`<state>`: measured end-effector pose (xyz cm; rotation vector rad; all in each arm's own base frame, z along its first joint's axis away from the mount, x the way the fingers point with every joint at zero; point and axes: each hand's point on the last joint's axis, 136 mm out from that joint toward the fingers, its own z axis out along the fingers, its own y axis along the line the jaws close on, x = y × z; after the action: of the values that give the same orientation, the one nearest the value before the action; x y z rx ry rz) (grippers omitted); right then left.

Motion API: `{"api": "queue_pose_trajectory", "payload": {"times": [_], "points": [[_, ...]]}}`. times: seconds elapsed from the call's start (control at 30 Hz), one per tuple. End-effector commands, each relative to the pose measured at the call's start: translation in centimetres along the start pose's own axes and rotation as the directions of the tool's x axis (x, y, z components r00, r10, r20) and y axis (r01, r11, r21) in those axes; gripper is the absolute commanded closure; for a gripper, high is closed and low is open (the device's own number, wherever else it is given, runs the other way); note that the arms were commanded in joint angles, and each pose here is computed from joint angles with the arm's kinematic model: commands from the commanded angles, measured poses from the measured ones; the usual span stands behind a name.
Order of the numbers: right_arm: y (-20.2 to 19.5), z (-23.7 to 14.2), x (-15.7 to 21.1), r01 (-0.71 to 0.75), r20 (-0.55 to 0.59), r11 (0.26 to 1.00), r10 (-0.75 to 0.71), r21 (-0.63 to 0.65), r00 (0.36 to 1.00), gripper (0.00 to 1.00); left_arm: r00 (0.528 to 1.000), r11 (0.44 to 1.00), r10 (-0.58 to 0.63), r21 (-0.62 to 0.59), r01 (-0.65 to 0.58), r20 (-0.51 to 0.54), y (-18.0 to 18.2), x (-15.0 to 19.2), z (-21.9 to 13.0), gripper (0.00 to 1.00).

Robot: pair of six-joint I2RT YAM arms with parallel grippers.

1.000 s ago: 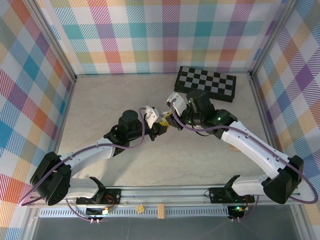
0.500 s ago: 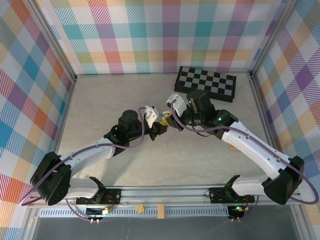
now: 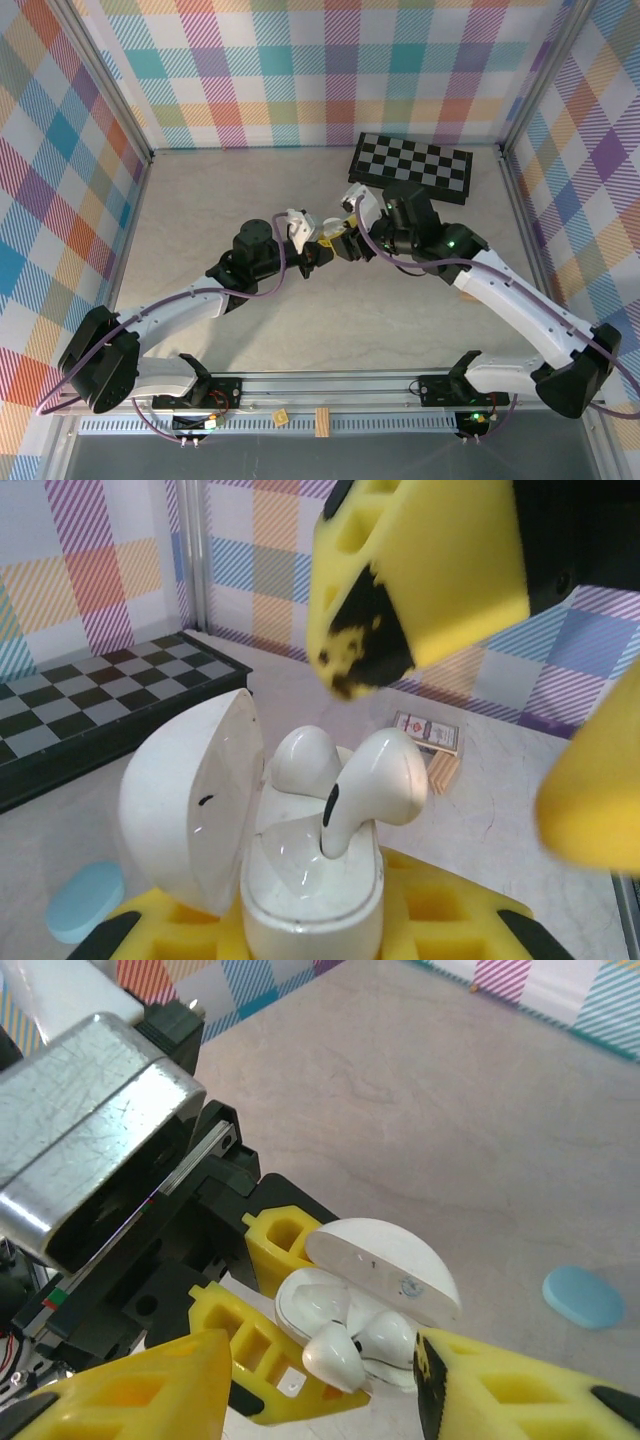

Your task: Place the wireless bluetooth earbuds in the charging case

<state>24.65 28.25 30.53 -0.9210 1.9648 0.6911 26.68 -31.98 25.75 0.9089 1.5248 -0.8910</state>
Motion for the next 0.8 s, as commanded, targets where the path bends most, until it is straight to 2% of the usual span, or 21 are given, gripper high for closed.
{"api": "queue_pose_trajectory", "payload": {"times": [0.0, 0.2, 0.4, 0.6, 0.77], "points": [[-0.8, -1.9, -1.4, -0.046, 0.083, 0.998, 0.043, 0.041, 0.996, 0.45, 0.997, 0.999, 0.022, 0.030, -0.024, 0.071, -1.1, -2.2, -0.4, 0.88], [-2.3, -2.6, -1.3, -0.147, 0.119, 0.988, 0.140, 0.052, 0.983, 0.41, 0.997, 0.999, 0.027, 0.038, -0.030, 0.072, -1.2, -2.3, -0.2, 0.88], [-3.5, -1.4, 0.1, -0.157, 0.060, 0.984, 0.152, 0.083, 0.987, 0.40, 0.996, 0.998, 0.030, 0.057, -0.035, 0.086, -1.5, -2.8, -0.4, 0.88], [-2.6, -0.4, 0.9, -0.139, 0.013, 0.990, 0.139, 0.018, 0.990, 0.39, 0.995, 0.998, 0.029, 0.051, -0.034, 0.094, -1.6, -3.1, -0.7, 0.88], [-2.9, -0.1, 1.5, -0.134, -0.006, 0.990, 0.134, 0.030, 0.991, 0.39, 0.994, 0.997, 0.028, 0.065, -0.035, 0.101, -1.8, -3.4, -0.8, 0.88]]}}
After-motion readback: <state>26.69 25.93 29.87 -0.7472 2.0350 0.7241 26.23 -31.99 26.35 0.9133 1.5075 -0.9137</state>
